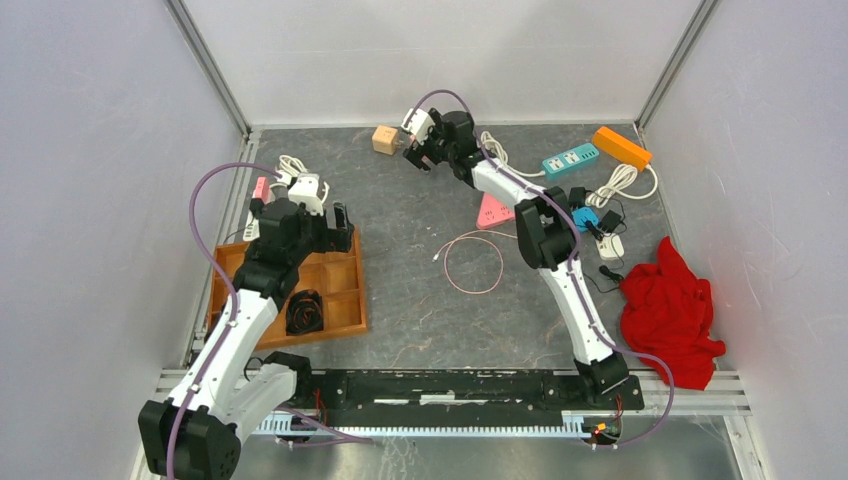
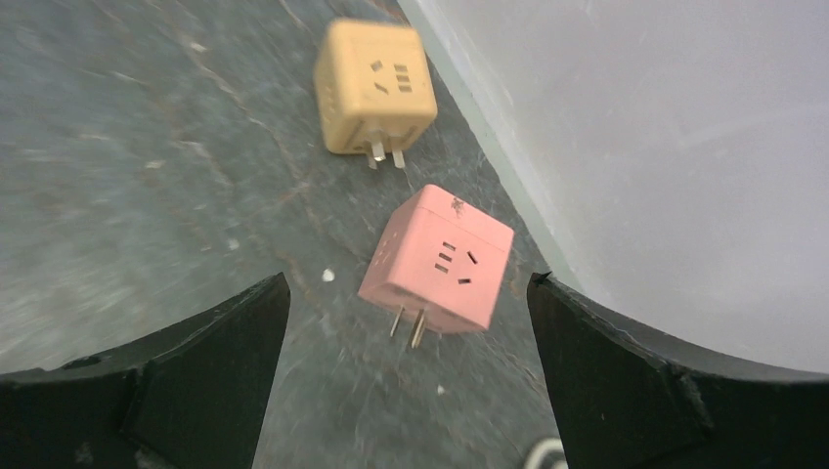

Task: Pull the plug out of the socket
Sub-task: Place the plug at the corner of the board, then remove the plug from the socket.

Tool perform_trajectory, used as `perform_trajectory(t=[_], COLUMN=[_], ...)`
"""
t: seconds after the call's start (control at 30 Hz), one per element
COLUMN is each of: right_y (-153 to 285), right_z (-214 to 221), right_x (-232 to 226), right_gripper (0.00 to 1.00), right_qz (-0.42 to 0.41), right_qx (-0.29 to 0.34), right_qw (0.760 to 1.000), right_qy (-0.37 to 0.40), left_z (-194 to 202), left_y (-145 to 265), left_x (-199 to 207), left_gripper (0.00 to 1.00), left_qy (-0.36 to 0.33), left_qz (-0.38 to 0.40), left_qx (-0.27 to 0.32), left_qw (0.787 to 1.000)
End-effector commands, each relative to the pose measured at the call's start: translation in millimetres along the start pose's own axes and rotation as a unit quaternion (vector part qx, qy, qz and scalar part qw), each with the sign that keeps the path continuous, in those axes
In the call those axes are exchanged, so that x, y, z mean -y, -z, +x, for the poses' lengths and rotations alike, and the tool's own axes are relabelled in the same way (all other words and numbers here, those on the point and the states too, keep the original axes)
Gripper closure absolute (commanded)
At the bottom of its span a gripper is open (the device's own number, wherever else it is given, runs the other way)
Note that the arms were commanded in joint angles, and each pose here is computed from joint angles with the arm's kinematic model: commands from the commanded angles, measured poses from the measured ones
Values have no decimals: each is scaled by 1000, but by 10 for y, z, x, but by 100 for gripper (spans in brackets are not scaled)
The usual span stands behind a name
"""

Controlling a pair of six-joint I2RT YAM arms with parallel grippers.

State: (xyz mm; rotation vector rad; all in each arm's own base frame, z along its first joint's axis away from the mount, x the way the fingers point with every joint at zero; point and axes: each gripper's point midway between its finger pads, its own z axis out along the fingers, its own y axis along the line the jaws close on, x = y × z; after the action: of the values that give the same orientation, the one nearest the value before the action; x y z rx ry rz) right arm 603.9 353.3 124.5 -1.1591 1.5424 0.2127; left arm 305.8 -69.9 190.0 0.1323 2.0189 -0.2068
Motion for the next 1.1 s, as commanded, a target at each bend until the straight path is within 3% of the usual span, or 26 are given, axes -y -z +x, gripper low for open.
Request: perform_trajectory(t=[0.0,0.2,0.43,0.73,1.07], right_y=[915,1796,2551,2625,2423], right_z=[-1145,-996,-519,435,1073], right_x=[272,81,125,339,175], right_gripper=[2,2,2,2,2], right_qz=[-23,-59,-13,132,68], right_qx=[80,74,33,-107,-198], right_qw=[996,995,997,971,951], right_qy=[36,-12,-70,-166,-228], left_z=[-111,-175,-220,-214,-184], left_y=[59,113,145,134,116], left_x=[-21,33,143,263,246], left_gripper=[0,0,0,0,0], left_qy=[-20,-19,-13,-2,-1], left_qz=[-1,12,41,73,69], left_qx=[24,41,53,48,43], left_qw=[1000,999,998,996,997])
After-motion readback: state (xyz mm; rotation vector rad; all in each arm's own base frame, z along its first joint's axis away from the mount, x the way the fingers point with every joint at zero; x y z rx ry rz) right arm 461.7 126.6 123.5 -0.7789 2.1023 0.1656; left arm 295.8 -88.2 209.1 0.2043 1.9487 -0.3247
